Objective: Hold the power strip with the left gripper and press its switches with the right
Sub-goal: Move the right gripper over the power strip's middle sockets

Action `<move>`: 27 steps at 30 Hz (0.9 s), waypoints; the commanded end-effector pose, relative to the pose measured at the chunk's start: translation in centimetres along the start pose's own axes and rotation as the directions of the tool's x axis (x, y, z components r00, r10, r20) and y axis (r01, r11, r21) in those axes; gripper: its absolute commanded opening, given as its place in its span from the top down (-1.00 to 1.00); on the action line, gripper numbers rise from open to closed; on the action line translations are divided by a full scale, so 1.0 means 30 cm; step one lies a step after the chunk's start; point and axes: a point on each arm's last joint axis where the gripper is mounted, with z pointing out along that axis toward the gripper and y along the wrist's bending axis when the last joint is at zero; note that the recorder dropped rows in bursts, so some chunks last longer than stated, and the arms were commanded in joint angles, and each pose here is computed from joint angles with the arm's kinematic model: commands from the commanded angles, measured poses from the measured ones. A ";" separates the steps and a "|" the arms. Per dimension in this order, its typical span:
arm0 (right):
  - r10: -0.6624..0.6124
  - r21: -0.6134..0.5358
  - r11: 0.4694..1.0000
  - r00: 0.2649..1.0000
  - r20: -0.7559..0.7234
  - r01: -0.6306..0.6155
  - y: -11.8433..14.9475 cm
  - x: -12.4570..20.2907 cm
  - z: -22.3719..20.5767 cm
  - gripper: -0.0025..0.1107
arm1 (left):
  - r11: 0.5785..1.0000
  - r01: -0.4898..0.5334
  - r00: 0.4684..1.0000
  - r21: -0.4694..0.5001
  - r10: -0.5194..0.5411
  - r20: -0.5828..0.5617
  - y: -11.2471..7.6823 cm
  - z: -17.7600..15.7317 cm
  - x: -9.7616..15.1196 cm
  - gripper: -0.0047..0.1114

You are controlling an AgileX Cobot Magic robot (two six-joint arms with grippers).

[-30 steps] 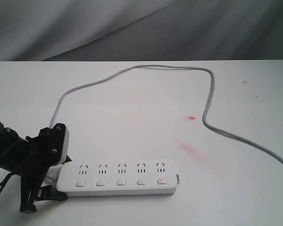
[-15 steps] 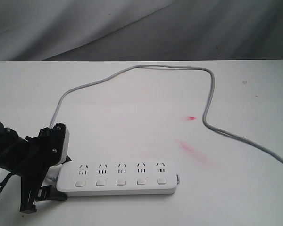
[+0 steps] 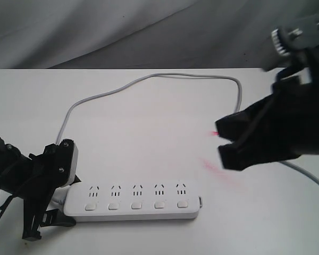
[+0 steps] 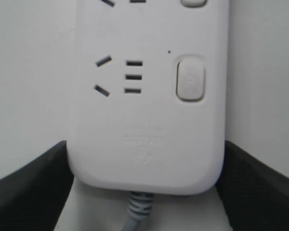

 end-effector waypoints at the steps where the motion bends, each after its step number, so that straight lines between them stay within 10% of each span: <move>1: -0.058 -0.078 0.996 0.995 -0.087 0.051 0.069 0.020 0.105 0.96 | 1.000 -0.019 1.000 -0.024 0.018 -0.025 0.010 0.001 0.009 -0.02; 13: -0.407 -0.265 0.892 0.905 -0.120 0.366 0.188 -0.040 0.261 0.96 | 1.000 -0.019 1.000 -0.024 0.018 -0.025 0.010 0.001 0.009 -0.02; 27: -0.493 -0.460 0.790 0.866 -0.082 0.406 0.253 -0.025 0.560 0.96 | 1.000 -0.019 1.000 -0.024 0.018 -0.025 0.010 0.001 0.009 -0.02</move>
